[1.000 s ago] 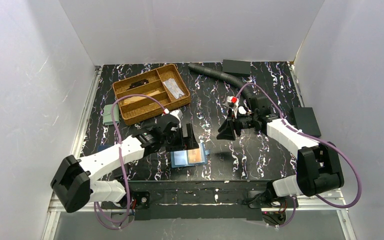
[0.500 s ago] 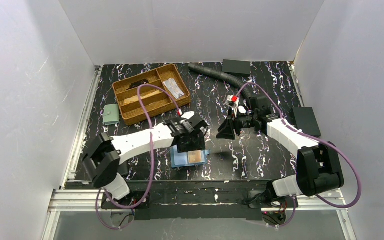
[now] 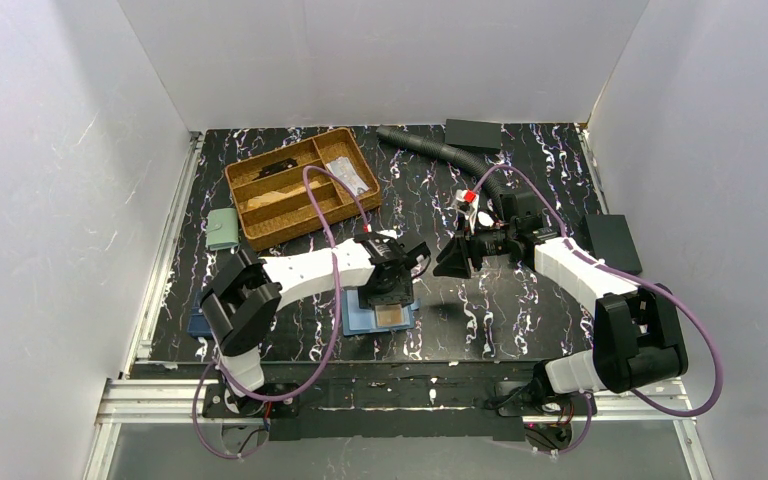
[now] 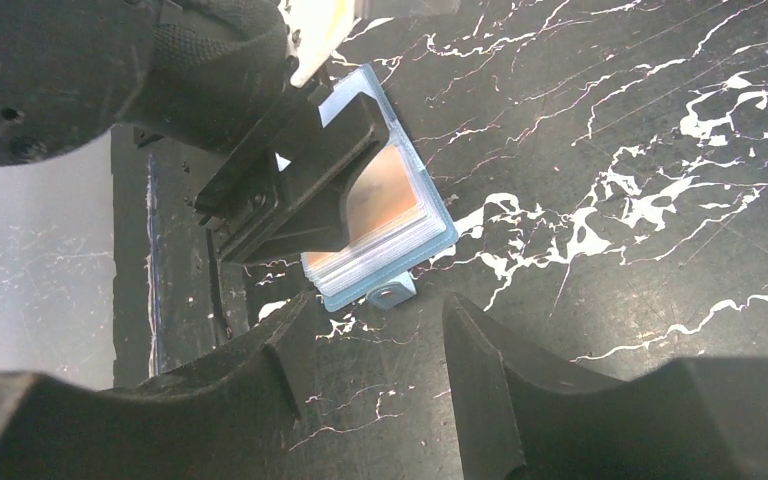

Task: Take the credit cards out of the card holder
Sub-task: Remove the credit card from the card holder.

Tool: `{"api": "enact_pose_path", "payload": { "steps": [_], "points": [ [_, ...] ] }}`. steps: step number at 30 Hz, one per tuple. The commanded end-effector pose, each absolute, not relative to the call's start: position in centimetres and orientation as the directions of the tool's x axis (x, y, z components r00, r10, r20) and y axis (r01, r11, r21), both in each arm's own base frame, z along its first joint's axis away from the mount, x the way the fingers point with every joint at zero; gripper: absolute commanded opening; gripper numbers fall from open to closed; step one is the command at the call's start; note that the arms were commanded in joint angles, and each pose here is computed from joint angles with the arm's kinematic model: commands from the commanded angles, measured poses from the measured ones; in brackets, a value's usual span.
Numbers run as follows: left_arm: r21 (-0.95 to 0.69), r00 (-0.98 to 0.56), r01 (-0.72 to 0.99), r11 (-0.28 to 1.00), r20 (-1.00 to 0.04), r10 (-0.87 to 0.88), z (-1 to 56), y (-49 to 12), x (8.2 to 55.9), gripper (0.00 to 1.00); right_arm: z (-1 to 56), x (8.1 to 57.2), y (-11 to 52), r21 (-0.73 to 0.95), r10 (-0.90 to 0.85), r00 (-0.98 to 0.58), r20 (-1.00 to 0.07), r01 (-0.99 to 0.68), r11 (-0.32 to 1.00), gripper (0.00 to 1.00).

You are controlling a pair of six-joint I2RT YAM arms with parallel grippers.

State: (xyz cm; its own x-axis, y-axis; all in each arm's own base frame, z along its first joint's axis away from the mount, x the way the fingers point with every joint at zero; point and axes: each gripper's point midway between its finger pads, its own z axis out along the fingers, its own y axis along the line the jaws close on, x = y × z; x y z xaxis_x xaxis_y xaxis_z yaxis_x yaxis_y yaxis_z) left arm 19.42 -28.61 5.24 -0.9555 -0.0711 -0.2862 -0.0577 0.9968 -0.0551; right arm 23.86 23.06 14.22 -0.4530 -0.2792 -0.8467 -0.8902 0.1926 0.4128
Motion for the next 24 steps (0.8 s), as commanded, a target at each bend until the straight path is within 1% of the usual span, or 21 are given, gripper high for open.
{"api": "enact_pose_path", "payload": {
  "steps": [1, 9, 18, 24],
  "points": [
    [-0.024, -0.951, -0.062, 0.998, -0.302, -0.067, 5.6, -28.4, 19.7, 0.62, 15.6, 24.6, 23.2, 0.371, -0.256, -0.408, -0.876, -0.911, 0.183, 0.57],
    [-0.016, -0.951, -0.046, 0.999, -0.305, -0.049, 5.2, -28.8, 20.1, 0.62, 15.6, 24.6, 23.2, 0.376, -0.257, -0.413, -0.874, -0.909, 0.182, 0.57],
    [0.019, -0.955, -0.053, 0.998, -0.293, -0.046, 4.2, -28.0, 19.7, 0.62, 15.6, 24.6, 23.2, 0.376, -0.256, -0.413, -0.874, -0.908, 0.182, 0.57],
    [0.030, -0.957, -0.053, 0.998, -0.286, -0.042, 3.8, -27.7, 19.5, 0.58, 15.6, 24.6, 23.1, 0.378, -0.255, -0.415, -0.873, -0.908, 0.182, 0.57]
  ]
}}
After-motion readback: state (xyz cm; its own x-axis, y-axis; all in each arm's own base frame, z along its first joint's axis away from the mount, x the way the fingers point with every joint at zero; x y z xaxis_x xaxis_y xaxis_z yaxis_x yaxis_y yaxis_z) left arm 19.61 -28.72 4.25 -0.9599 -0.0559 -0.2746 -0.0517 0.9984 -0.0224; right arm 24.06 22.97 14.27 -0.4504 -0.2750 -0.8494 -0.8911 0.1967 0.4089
